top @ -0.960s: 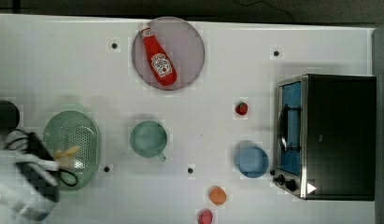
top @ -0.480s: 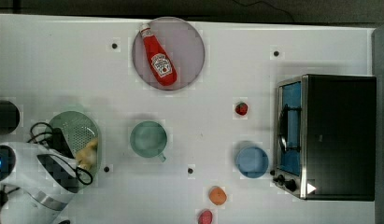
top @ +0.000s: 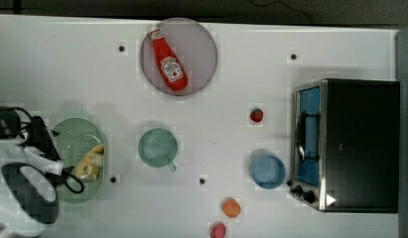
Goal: Pick Banana and place it in strainer.
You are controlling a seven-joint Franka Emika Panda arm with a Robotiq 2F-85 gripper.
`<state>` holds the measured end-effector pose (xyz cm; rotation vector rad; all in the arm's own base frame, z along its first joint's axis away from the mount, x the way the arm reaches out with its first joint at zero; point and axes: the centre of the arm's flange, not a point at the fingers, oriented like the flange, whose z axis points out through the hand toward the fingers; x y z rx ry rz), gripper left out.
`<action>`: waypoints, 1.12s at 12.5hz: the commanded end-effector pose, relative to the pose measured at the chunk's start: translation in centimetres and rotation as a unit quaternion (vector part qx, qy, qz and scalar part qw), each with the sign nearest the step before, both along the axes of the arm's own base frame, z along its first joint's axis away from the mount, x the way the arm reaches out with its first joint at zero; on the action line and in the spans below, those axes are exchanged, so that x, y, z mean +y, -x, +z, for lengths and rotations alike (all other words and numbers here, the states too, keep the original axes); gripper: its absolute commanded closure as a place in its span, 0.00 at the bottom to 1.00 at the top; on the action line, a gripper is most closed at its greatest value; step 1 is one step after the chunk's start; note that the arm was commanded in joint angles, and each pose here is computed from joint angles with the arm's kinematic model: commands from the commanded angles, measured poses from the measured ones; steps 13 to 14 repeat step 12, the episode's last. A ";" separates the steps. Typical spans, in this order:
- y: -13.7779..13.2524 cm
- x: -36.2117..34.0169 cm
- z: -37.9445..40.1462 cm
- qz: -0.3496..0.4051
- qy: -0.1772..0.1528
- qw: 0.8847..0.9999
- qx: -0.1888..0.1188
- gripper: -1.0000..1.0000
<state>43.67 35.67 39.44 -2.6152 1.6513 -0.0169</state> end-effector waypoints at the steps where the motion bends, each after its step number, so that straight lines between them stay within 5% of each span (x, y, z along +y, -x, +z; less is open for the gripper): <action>1: -5.5 -8.1 7.7 0.064 -0.011 0.998 0.009 0.00; 5: -7.6 -22.3 17.6 0.099 -0.004 0.994 0.041 0.00; 9: -7.1 -35.8 22.2 0.121 0.000 0.993 0.013 0.00; 12: -6.4 -40.8 22.1 0.131 0.061 0.989 0.028 0.00; 14: -6.4 -40.8 22.1 0.131 0.061 0.989 0.028 0.00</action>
